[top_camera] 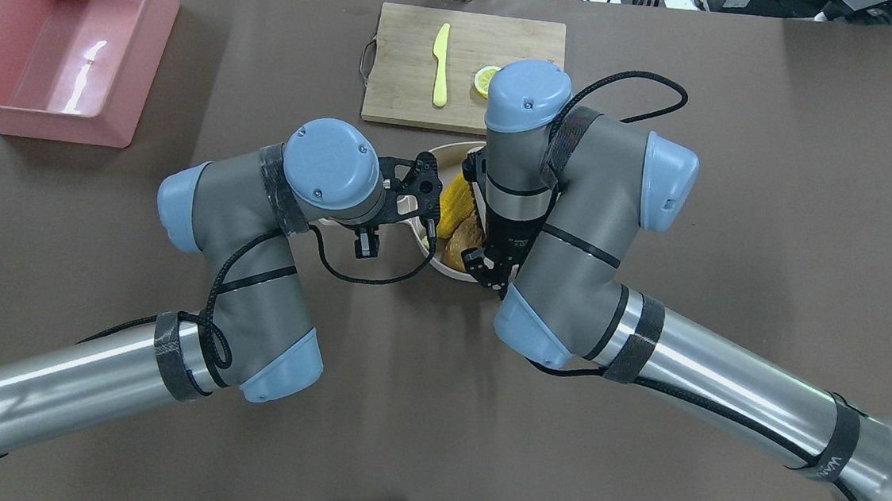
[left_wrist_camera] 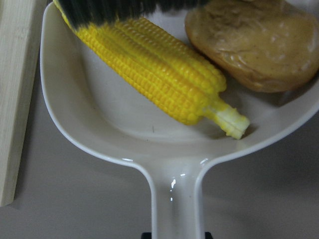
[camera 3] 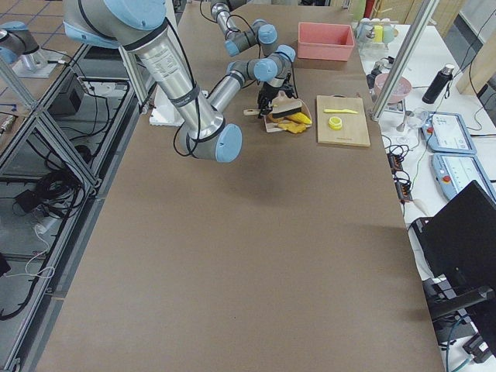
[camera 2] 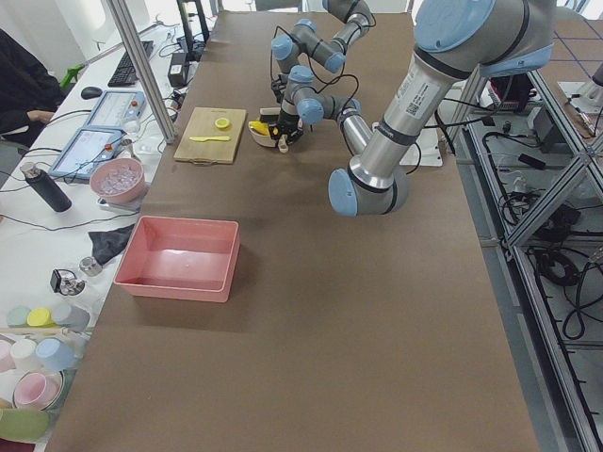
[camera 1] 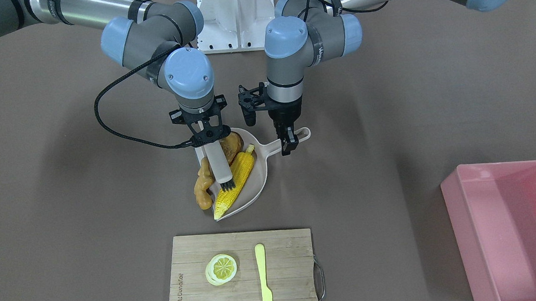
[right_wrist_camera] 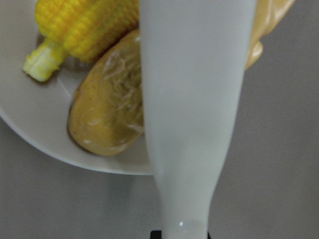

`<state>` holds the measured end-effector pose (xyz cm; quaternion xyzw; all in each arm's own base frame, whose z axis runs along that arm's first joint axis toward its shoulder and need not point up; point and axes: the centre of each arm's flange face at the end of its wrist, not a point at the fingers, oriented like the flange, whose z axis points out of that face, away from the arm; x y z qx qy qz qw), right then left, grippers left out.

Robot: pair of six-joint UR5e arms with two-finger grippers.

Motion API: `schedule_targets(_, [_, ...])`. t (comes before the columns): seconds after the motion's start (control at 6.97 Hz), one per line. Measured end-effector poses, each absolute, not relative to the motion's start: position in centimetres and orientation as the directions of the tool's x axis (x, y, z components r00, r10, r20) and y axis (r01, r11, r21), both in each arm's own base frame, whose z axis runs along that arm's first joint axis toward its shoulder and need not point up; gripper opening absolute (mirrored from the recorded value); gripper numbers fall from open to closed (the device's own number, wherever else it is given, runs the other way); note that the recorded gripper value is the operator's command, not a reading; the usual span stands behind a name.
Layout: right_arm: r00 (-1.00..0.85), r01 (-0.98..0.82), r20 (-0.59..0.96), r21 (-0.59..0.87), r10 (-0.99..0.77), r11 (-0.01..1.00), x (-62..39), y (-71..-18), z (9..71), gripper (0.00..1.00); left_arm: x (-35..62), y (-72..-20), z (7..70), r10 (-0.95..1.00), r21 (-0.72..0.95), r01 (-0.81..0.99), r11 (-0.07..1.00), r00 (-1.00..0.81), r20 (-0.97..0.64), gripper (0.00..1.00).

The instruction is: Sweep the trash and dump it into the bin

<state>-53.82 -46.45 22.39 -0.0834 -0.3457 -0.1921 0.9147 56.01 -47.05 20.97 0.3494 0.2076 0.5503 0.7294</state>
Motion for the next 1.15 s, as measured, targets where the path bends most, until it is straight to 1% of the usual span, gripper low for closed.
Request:
schedule_targets(0.43, [0.666, 0.391, 0.686, 0.013, -0.292, 0.92, -50.1, -45.5, 20.4, 0.0, 56.0, -46.6, 21.0, 0.955, 0.773, -0.616, 0.15, 0.291, 0.047, 0.0])
schedule_targets(0.72, [0.668, 0.365, 0.691, 0.017, -0.275, 0.931, -47.1, -45.6, 20.5, 0.0, 55.9, -46.1, 21.6, 0.964, 0.785, -0.602, 0.149, 0.265, 0.021, 0.0])
schedule_targets(0.86, [0.684, 0.345, 0.684, 0.004, -0.254, 0.939, -45.8, -46.6, 21.9, 0.0, 55.9, -46.0, 22.1, 0.965, 0.783, -0.603, 0.15, 0.261, 0.016, 0.0])
schedule_targets(1.15, [0.741, 0.323, 0.635, -0.051, -0.219, 0.945, -44.1, -49.6, 27.5, 0.0, 55.9, -46.0, 22.4, 0.965, 0.78, -0.607, 0.153, 0.261, 0.014, 0.0])
